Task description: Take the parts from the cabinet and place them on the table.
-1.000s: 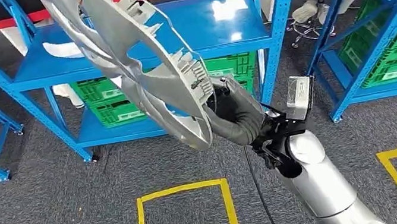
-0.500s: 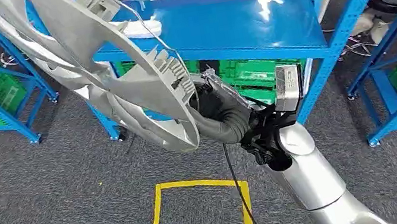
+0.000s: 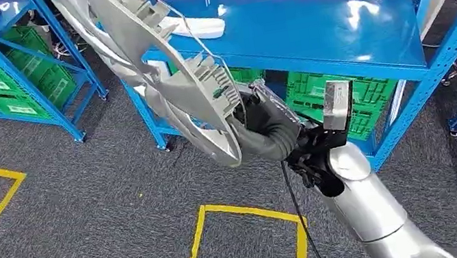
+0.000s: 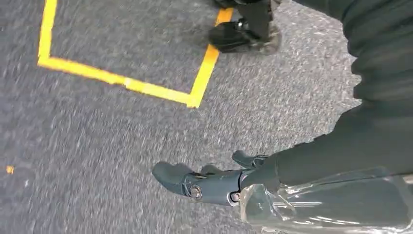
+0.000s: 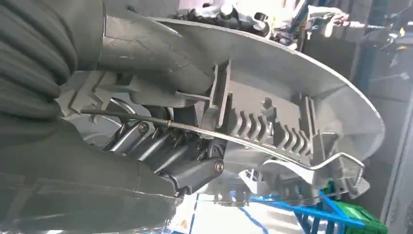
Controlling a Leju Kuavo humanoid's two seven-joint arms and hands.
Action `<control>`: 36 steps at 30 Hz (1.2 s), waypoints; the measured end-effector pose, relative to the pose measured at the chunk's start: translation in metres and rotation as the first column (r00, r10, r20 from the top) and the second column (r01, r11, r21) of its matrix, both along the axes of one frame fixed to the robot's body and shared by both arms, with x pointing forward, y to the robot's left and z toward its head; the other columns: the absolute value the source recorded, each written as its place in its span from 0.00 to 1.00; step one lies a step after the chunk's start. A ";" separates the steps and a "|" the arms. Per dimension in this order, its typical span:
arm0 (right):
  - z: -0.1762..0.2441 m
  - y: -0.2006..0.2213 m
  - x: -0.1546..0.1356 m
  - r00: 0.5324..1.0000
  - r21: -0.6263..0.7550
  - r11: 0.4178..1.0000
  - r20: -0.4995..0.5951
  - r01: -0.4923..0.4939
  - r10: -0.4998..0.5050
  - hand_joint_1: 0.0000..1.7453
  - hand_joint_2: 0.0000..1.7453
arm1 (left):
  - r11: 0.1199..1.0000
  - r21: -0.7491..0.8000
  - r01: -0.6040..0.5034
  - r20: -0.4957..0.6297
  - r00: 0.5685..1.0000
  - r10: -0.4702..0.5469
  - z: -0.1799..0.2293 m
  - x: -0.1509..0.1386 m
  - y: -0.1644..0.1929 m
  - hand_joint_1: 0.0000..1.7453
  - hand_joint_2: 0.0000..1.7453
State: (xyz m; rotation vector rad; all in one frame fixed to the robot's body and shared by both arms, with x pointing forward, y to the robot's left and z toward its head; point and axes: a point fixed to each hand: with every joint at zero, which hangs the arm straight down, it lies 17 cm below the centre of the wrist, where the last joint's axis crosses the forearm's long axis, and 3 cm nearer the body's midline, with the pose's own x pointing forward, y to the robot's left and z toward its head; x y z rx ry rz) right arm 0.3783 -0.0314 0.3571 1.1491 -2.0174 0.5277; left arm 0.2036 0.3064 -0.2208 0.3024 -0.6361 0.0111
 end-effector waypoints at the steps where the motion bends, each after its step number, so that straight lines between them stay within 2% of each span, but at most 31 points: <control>1: -0.002 0.000 -0.001 1.000 0.001 1.000 -0.005 -0.001 0.001 1.00 1.00 | 1.000 0.006 -0.002 -0.004 1.000 0.002 -0.001 -0.003 0.002 0.00 1.00; 12: 0.002 0.002 -0.007 1.000 0.018 1.000 -0.001 -0.009 0.009 1.00 1.00 | 0.999 0.034 0.008 -0.024 1.000 -0.008 -0.004 -0.015 0.011 0.00 1.00; 36: -0.004 -0.004 -0.006 1.000 0.022 1.000 -0.017 0.007 -0.006 1.00 1.00 | 0.999 0.031 0.038 -0.028 0.999 -0.037 -0.004 -0.011 0.003 0.00 1.00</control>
